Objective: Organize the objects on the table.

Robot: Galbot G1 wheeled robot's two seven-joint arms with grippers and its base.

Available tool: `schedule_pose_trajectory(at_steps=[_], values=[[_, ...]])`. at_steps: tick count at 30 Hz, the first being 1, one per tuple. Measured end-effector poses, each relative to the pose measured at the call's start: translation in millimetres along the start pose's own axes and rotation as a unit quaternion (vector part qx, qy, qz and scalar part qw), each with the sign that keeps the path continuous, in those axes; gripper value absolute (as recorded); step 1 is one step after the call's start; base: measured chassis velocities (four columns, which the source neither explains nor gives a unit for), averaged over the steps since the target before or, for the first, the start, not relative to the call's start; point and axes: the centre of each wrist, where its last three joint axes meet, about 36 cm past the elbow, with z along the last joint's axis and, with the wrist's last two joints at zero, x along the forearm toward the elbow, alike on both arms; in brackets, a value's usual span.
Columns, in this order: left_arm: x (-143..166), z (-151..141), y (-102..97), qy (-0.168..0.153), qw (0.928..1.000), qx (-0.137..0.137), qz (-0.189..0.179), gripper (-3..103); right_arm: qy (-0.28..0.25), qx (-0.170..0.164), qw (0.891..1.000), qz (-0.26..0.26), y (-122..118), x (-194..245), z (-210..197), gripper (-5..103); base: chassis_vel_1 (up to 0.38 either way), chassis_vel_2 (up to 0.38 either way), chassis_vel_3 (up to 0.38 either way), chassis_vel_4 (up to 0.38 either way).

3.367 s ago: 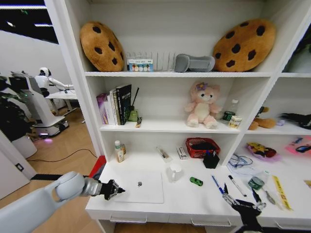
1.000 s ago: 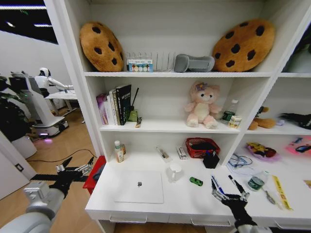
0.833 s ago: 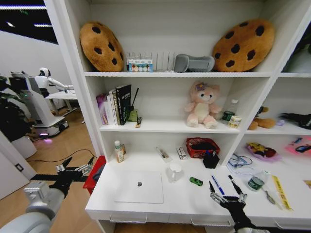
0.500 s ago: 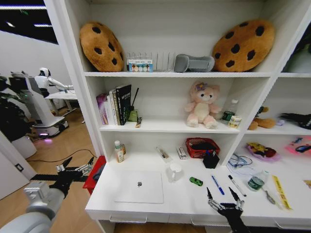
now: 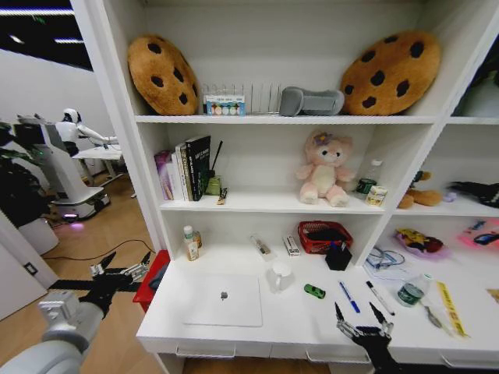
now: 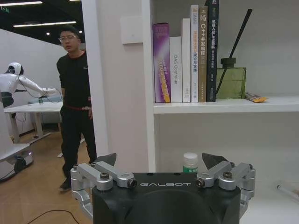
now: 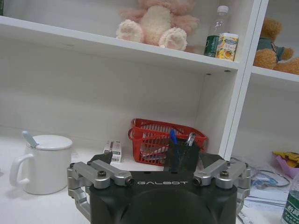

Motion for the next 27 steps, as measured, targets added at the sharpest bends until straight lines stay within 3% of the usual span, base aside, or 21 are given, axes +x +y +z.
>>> schedule_pose_trajectory(at_steps=[14, 15, 17, 18, 19, 21, 25, 27], values=[[0.0, 0.1, -0.1, 0.000, 1.0000, 0.000, 0.000, 100, 0.005, -0.008, 1.000, 0.000, -5.0, -15.0, 11.6, 100, -0.116, -0.134, 0.134, 0.110], [0.0, 0.0, -0.1, 0.000, 1.0000, 0.000, 0.000, 100, 0.020, -0.015, 1.000, -0.014, -9.6, -22.9, 15.5, 100, -0.040, -0.077, -0.012, 0.019], [0.0, 0.0, -0.1, 0.000, 1.0000, 0.000, 0.001, 100, 0.040, -0.035, 0.993, -0.103, -38.4, -50.0, 24.9, 100, 0.000, 0.000, 0.000, 0.000], [0.0, 0.0, -0.1, 0.000, 1.0000, 0.000, 0.001, 100, 0.040, -0.035, 0.993, -0.103, -38.4, -50.0, 24.9, 100, 0.000, 0.000, 0.000, 0.000], [0.0, 0.0, 0.0, 0.000, 1.0000, 0.000, 0.000, 100, 0.032, -0.012, 0.987, -0.158, -63.4, -72.6, 29.0, 100, 0.038, 0.038, -0.040, -0.057], [-0.1, 0.0, 0.0, 0.000, 1.0000, 0.000, 0.000, 100, 0.025, 0.021, 0.978, -0.206, -83.6, -89.6, 33.0, 100, 0.057, 0.035, -0.031, -0.031], [0.0, 0.0, 0.0, 0.000, 1.0000, 0.000, 0.000, 100, 0.023, 0.032, 0.969, -0.245, -95.5, -100.3, 35.3, 100, 0.014, 0.012, -0.006, -0.008], [0.0, 0.0, 0.0, 0.000, 1.0000, 0.000, 0.000, 100, 0.024, 0.037, 0.954, -0.297, -104.7, -115.0, 39.1, 100, 0.000, 0.000, 0.000, 0.000]])
